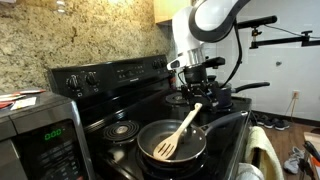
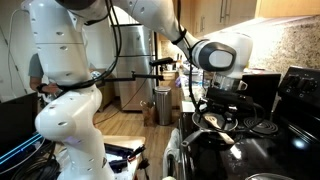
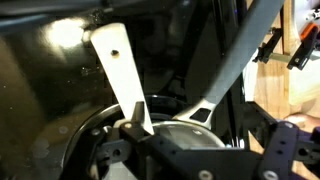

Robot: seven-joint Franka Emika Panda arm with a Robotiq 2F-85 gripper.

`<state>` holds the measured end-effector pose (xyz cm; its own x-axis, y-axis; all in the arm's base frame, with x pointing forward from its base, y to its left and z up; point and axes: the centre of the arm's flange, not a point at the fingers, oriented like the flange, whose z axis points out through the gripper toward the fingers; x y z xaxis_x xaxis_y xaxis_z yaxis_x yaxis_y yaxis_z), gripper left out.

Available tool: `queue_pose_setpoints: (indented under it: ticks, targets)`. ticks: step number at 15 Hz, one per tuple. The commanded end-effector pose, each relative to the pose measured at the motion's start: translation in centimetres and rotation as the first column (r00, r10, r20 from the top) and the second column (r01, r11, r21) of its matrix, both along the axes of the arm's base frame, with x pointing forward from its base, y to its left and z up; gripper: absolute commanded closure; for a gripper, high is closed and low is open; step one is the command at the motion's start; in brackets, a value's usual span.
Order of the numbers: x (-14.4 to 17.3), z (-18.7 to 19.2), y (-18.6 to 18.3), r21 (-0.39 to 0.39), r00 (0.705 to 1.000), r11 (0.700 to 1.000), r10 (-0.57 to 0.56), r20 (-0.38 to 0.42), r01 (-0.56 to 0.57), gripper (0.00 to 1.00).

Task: Remove the wooden spatula from the pan, put it on the countertop, and then remove the lid from the pot and put it on the pan

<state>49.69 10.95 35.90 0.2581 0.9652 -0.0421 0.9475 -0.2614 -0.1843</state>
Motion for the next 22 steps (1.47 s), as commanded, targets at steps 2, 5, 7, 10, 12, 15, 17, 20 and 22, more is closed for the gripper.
queue_pose_setpoints:
  ticks: [2, 5, 7, 10, 12, 15, 17, 20, 22]
  targets:
    - [2.0, -1.6, -0.2, -0.051, 0.992, 0.991, 0.127, 0.017, -0.126, 0.00]
    - [2.8, -1.6, -0.5, -0.085, 0.988, 0.986, 0.145, 0.044, -0.141, 0.00]
    - [3.1, -1.6, -0.7, -0.095, 0.988, 0.986, 0.144, 0.055, -0.139, 0.00]
    - [3.2, -1.2, -0.7, -0.086, 0.989, 0.988, 0.133, 0.063, -0.128, 0.00]
    - [3.3, -1.0, -0.6, -0.084, 0.989, 0.989, 0.131, 0.071, -0.125, 0.00]
    - [3.5, -1.3, -0.5, -0.079, 0.986, 0.988, 0.141, 0.091, -0.134, 0.00]
    - [3.8, -1.6, -0.5, -0.067, 0.984, 0.988, 0.148, 0.099, -0.141, 0.00]
    - [3.9, -2.1, -0.6, -0.059, 0.977, 0.982, 0.186, 0.103, -0.180, 0.00]
    - [3.8, -2.2, -0.6, -0.053, 0.965, 0.968, 0.248, 0.085, -0.244, 0.00]
